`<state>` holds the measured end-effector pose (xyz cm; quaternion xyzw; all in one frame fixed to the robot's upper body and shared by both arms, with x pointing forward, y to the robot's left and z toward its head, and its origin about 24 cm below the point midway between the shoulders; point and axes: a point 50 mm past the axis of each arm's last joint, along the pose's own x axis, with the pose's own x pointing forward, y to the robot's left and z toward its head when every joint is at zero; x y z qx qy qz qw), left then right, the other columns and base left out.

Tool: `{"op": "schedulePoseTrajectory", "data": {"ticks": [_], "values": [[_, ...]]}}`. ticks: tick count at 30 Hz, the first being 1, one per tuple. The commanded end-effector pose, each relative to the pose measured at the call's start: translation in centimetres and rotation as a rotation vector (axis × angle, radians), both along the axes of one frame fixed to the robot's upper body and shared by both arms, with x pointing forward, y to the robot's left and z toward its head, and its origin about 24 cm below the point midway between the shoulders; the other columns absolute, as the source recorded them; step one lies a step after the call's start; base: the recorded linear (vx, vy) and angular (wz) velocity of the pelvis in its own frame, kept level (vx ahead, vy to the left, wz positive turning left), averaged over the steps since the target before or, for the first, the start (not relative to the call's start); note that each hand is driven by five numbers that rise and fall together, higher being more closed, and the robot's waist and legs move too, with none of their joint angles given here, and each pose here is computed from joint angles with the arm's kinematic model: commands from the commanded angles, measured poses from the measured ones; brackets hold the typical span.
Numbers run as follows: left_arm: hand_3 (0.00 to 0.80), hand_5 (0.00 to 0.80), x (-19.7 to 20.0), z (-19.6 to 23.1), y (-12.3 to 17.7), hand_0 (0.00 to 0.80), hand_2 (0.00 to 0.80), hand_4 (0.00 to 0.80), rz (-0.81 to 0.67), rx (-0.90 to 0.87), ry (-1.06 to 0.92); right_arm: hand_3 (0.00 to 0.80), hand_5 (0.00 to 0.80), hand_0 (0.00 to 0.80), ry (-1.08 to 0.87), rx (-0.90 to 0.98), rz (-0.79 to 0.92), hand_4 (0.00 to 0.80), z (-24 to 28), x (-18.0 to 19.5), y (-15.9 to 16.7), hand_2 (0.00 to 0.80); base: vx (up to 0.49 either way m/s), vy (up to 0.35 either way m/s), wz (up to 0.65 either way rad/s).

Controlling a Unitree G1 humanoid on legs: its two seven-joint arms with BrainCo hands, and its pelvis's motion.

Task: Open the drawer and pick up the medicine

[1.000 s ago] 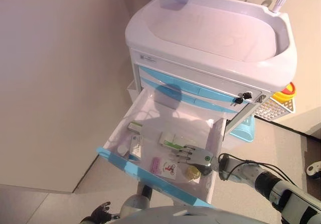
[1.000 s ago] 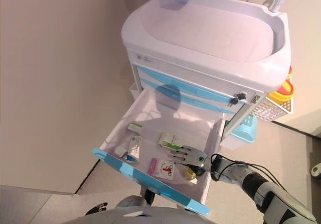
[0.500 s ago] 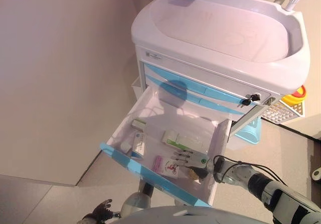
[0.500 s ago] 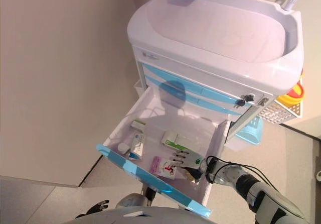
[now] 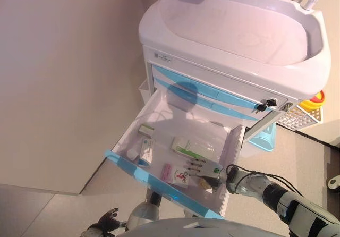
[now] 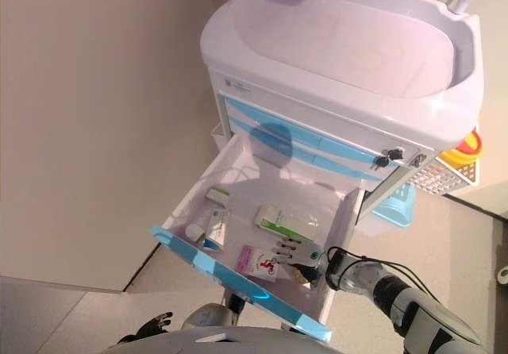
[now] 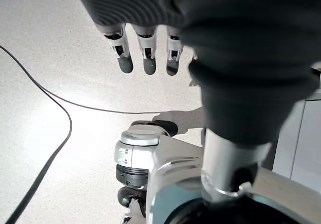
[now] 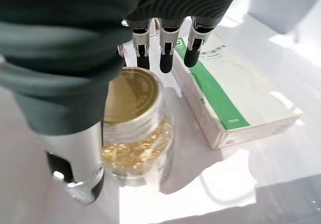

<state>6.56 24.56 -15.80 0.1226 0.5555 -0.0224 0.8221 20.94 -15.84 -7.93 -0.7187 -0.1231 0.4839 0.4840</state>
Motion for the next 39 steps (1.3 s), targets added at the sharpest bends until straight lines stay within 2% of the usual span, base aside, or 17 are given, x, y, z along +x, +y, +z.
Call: {"op": "schedulePoseTrajectory", "data": {"ticks": [1, 25, 26, 27, 28, 29, 30, 39], "values": [[0.000, 0.000, 1.2, 0.0, -0.2, 0.000, 0.000, 0.000, -0.057, 0.009, 0.001, 0.000, 0.000, 0.000, -0.064, 0.010, 0.002, 0.000, 1.3, 1.4, -0.3, 0.000, 0.000, 0.000, 0.00], [0.000, 0.000, 1.4, 0.0, -0.5, 0.000, 0.000, 0.000, -0.058, 0.002, -0.014, 0.000, 0.000, 0.000, -0.043, -0.023, -0.004, 0.000, 0.5, 0.9, -0.6, 0.000, 0.000, 0.000, 0.00], [0.000, 0.000, 1.4, 0.0, -0.5, 0.000, 0.000, 0.000, -0.060, 0.002, -0.014, 0.050, 0.050, 0.050, -0.043, -0.023, -0.007, 0.050, 0.5, 0.9, -0.6, 0.050, 0.000, 0.000, 0.00], [0.000, 0.000, 1.4, 0.0, -0.5, 0.000, 0.000, 0.000, -0.062, 0.002, -0.013, 0.301, 0.301, 0.301, -0.044, -0.022, -0.007, 0.301, 0.5, 0.8, -0.7, 0.301, 0.000, 0.000, 0.00], [0.000, 0.000, 1.4, 0.0, -0.5, 0.000, 0.000, 0.000, -0.062, 0.001, -0.012, 0.467, 0.467, 0.467, -0.045, -0.022, -0.008, 0.467, 0.4, 0.8, -0.7, 0.467, 0.000, 0.000, 0.00], [0.000, 0.000, 1.5, 0.0, -0.5, 0.000, 0.000, 0.000, -0.062, 0.001, -0.014, 0.690, 0.690, 0.690, -0.045, -0.022, -0.009, 0.690, 0.4, 0.8, -0.7, 0.690, 0.000, 0.000, 0.00], [0.000, 0.000, 1.5, 0.0, -0.5, 0.000, 0.000, 0.000, -0.061, 0.001, -0.015, 0.800, 0.800, 0.800, -0.046, -0.023, -0.007, 0.800, 0.4, 0.8, -0.7, 0.800, 0.000, 0.000, 0.00], [0.000, 0.000, 1.5, -0.1, -0.5, 0.000, 0.000, 0.000, -0.058, 0.002, -0.013, 0.800, 0.800, 0.800, -0.038, -0.037, -0.011, 0.800, 0.2, 0.6, -0.9, 0.800, 0.000, 0.000, 0.00]]}}
